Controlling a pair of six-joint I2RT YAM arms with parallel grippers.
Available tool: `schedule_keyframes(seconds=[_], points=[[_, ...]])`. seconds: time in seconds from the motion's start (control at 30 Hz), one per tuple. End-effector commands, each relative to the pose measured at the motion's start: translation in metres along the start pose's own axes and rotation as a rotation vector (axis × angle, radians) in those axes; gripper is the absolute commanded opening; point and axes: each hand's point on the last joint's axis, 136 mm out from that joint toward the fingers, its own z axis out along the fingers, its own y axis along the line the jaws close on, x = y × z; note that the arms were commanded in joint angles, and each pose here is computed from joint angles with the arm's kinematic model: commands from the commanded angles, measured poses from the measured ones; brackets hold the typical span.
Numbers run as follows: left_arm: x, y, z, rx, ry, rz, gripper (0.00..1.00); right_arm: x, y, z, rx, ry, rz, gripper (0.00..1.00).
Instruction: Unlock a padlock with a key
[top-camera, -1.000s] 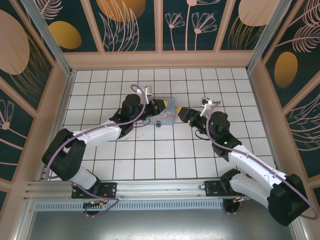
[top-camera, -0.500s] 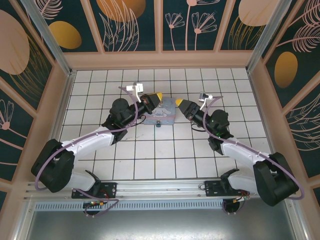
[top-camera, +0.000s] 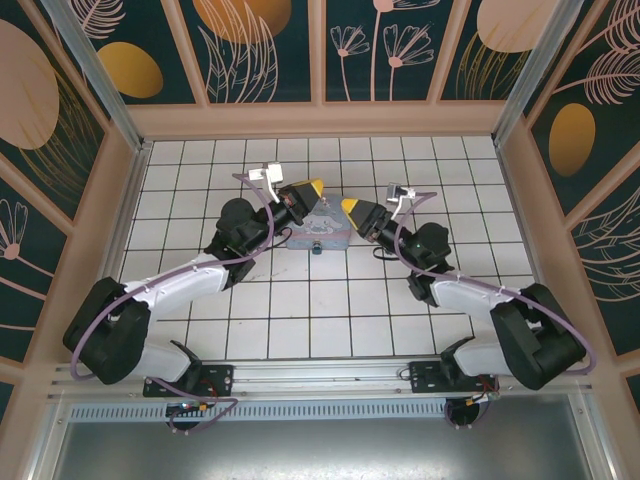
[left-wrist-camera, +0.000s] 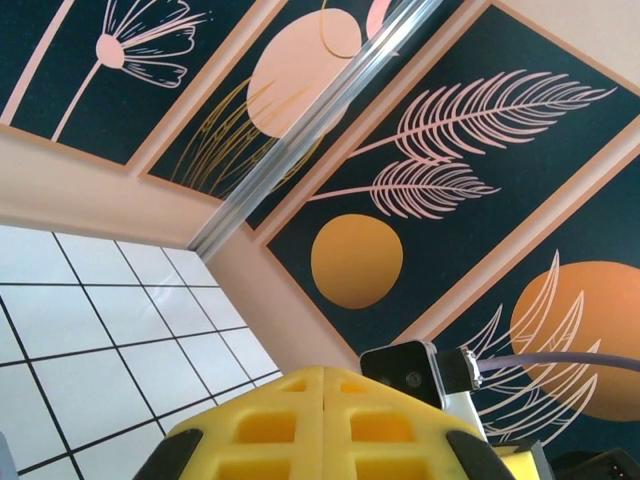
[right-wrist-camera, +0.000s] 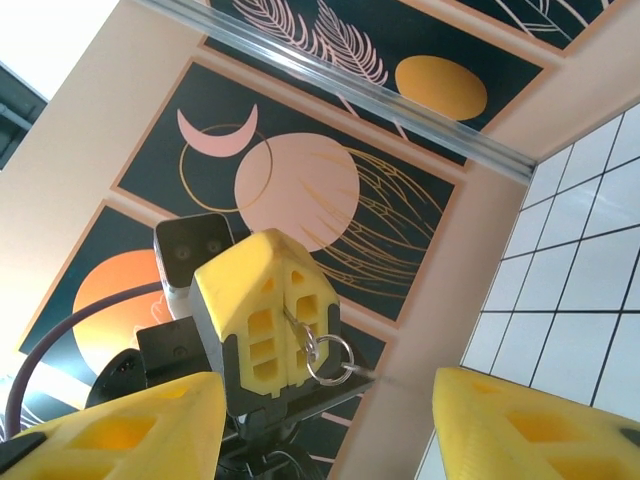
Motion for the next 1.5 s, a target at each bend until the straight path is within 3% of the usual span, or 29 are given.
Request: schedule_keyframes(seconds=[0.0,0.67,1.47], points=[[-0.001,-0.006,0.000,0.044,-0.023,-0.038,0.00,-0.002,0.031,0.010,-0.117,0.002,-0.052,0.56],[0.002,0.001,-0.007,0.048,-0.052,-0.179,0.00,0.003,0.031,0.037,-0.183,0.017,-0.038,0.49],[0.004,0.015,-0.002,0.002,-0.062,-0.232,0.00,0.020,0.014,0.034,-0.163,0.048,-0.005,0.35]])
